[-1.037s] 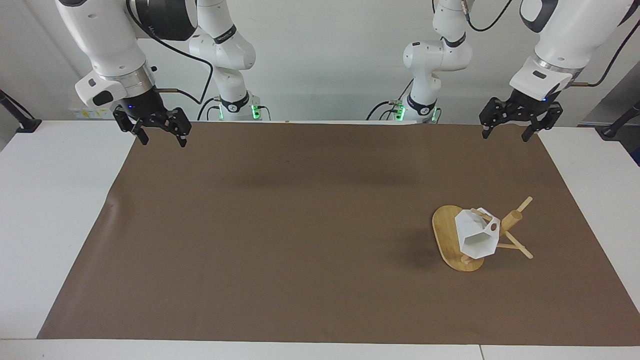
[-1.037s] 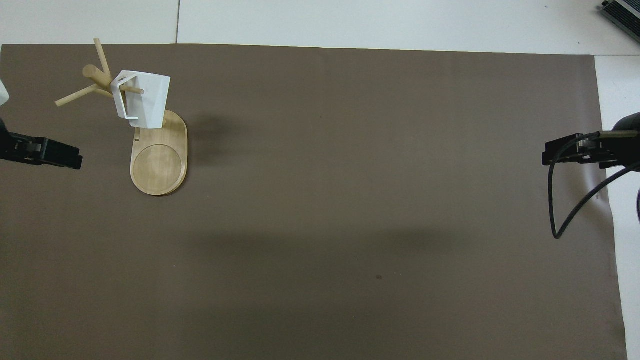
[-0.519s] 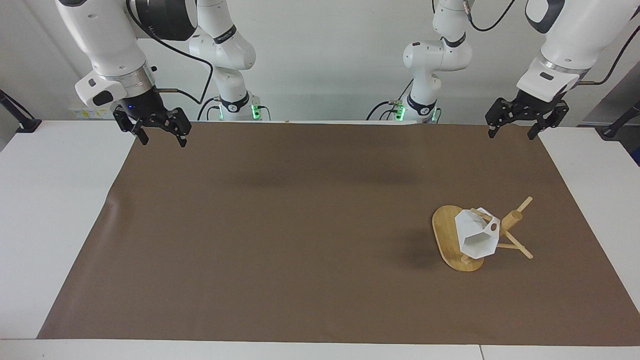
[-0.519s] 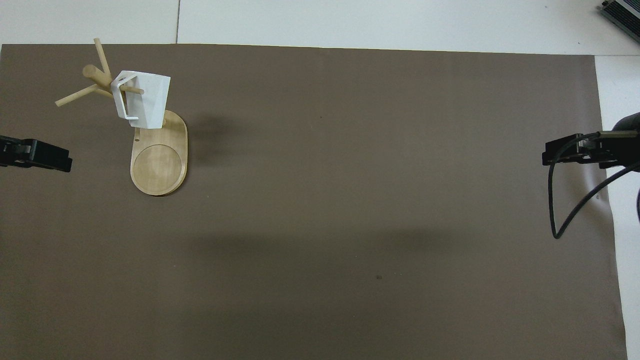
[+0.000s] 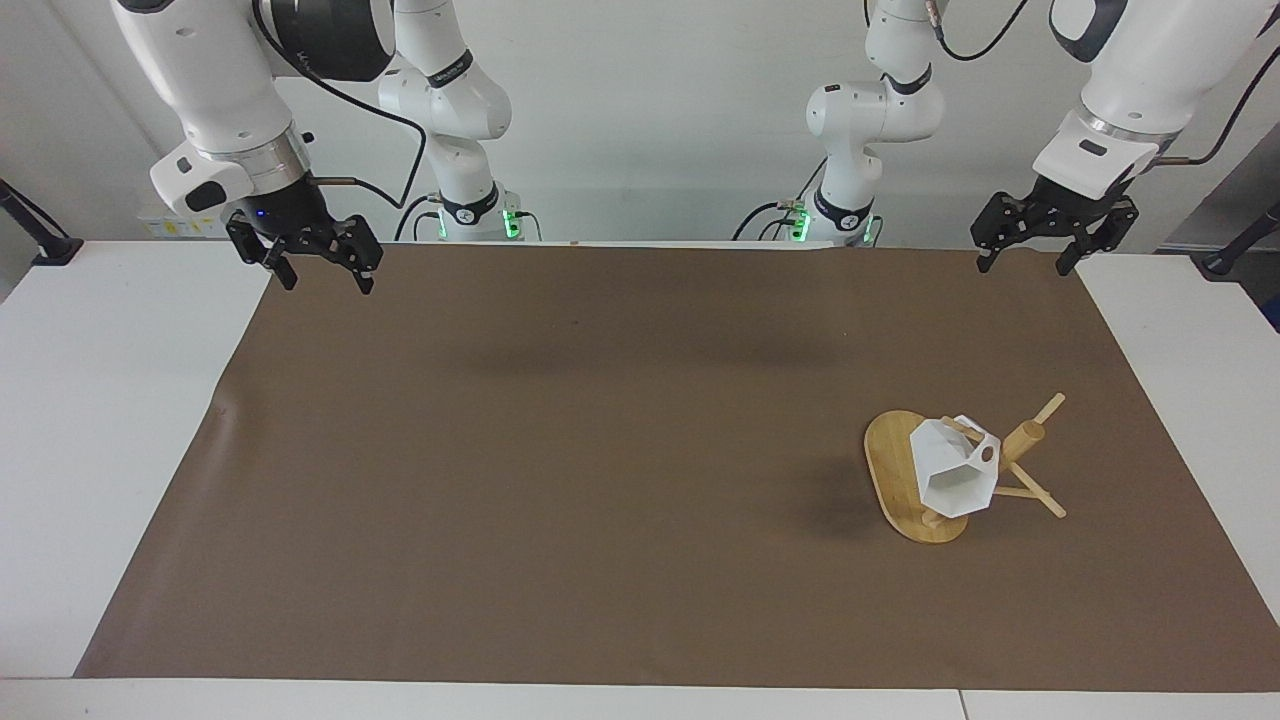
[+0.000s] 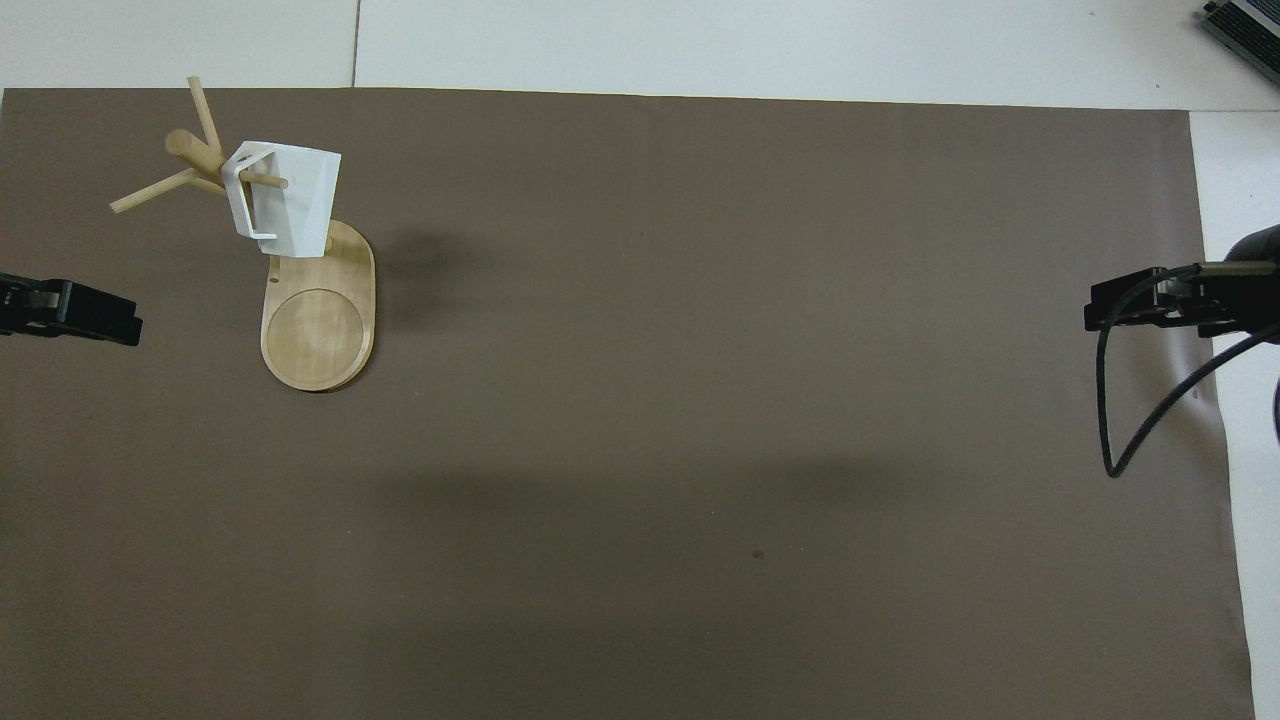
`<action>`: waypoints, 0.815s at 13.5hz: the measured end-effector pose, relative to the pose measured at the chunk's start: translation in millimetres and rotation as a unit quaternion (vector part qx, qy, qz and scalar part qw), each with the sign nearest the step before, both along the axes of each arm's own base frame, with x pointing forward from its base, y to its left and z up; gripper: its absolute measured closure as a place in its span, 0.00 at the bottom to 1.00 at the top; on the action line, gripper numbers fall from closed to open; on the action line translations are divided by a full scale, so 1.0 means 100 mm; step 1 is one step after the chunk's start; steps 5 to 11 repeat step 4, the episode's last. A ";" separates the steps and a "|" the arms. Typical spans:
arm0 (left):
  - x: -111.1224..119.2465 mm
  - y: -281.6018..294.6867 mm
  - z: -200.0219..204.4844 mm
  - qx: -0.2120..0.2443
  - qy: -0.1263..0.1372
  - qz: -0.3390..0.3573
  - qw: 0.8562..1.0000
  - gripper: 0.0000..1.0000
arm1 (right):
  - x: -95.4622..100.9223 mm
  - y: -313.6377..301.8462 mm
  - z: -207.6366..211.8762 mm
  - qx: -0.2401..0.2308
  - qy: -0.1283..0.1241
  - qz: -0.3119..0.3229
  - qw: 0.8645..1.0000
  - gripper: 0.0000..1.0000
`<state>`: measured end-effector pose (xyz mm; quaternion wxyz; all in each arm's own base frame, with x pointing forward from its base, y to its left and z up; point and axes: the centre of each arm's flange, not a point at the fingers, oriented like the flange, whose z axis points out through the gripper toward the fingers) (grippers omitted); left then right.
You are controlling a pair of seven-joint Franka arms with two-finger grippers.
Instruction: Hang cup on rack
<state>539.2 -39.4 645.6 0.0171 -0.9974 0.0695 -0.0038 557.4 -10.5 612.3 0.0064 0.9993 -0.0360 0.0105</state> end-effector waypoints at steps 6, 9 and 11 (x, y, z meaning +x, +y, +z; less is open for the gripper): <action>-0.01 -0.01 0.00 0.000 0.000 -0.001 1.000 0.00 | 0.00 0.00 0.00 0.000 0.000 0.000 1.000 0.00; -0.01 -0.01 0.00 0.000 0.000 -0.001 1.000 0.00 | 0.00 0.00 0.00 0.000 0.000 0.000 1.000 0.00; -0.01 -0.01 0.00 0.000 0.000 -0.001 1.000 0.00 | 0.00 0.00 0.00 0.000 0.000 0.000 1.000 0.00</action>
